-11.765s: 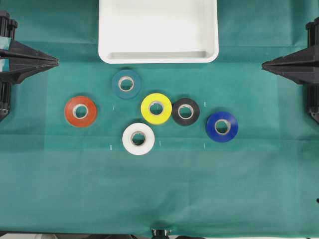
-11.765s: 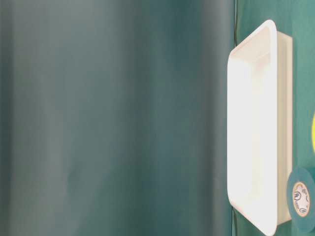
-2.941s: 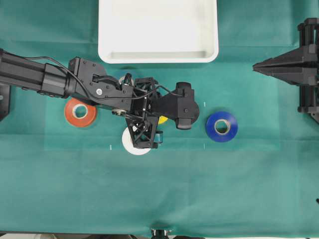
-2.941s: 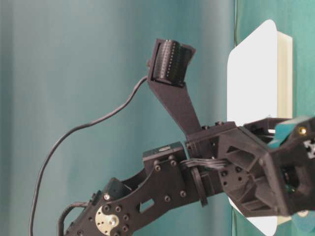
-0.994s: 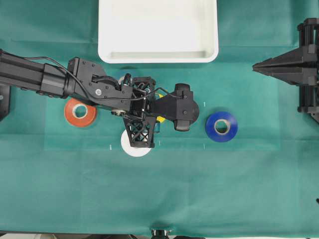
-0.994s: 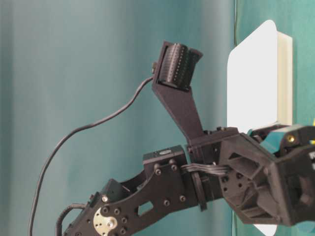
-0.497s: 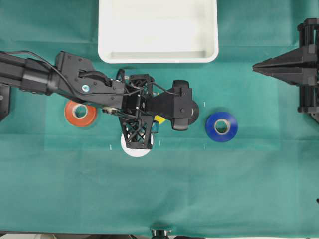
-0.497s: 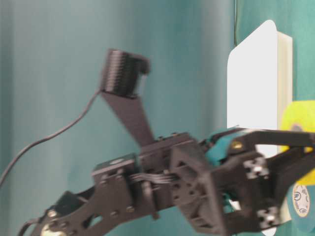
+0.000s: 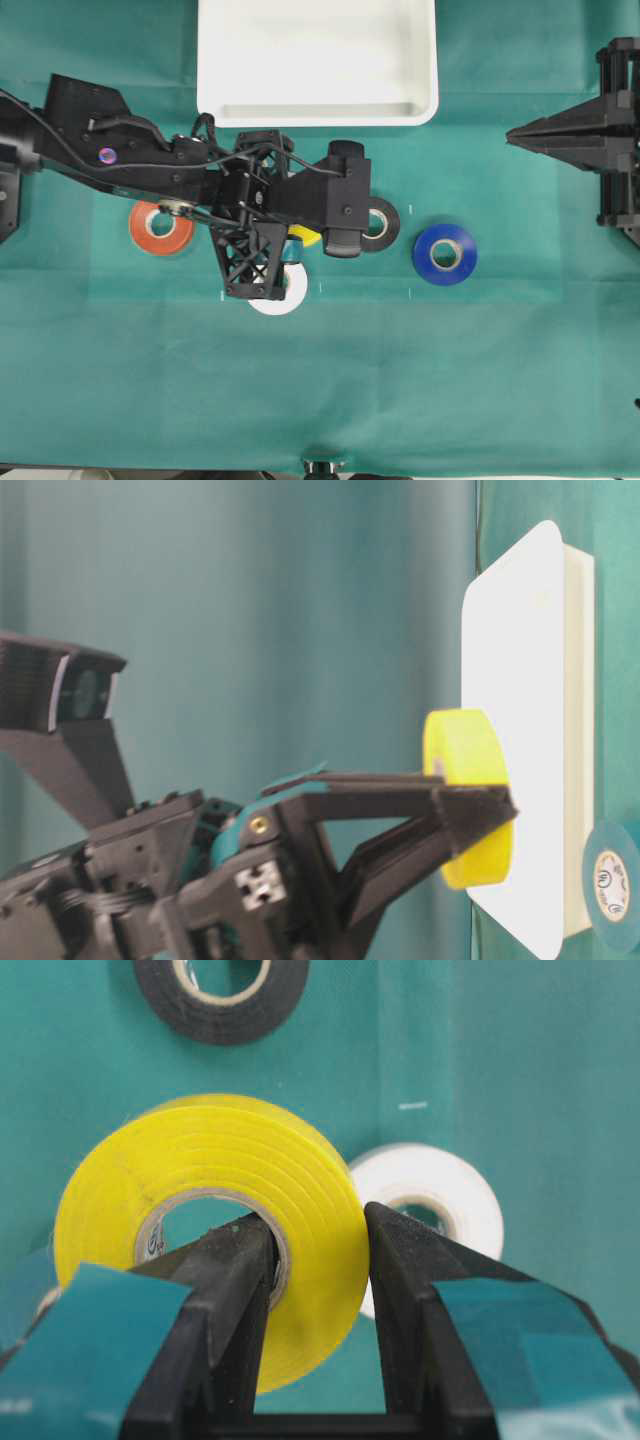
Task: Pick up the tape from a random location and place it into the white case.
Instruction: 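Lift the yellow tape roll upward with the left gripper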
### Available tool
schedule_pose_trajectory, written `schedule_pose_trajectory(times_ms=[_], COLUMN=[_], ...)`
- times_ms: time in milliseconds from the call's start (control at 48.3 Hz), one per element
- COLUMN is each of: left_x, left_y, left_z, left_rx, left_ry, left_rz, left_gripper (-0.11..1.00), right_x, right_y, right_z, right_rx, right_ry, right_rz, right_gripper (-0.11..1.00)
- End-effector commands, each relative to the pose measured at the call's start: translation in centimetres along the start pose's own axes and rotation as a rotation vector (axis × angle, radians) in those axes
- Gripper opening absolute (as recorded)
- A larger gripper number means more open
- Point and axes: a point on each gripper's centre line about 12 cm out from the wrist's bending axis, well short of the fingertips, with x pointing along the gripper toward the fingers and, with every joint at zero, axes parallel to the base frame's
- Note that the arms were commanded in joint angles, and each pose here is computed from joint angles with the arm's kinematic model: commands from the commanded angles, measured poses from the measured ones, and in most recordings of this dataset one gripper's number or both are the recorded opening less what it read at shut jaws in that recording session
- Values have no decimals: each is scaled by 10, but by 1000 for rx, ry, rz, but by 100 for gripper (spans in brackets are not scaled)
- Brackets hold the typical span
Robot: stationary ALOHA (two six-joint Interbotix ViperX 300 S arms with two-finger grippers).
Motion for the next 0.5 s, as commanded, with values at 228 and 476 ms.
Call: schedule_pose_trajectory(times_ms=[228,476], left_x=[-59,-87], left_y=[-8,-15], left_z=[14,13], left_rx=[17,31], left_ry=[-132,-143], left_rz=[-21,-31], left_gripper=[24,24], right_x=[3,3], right_y=[0,0], right_z=[10,11], right_rx=[3,3], right_ry=[-25,-26], right_rz=[1,1], right_gripper=[0,0])
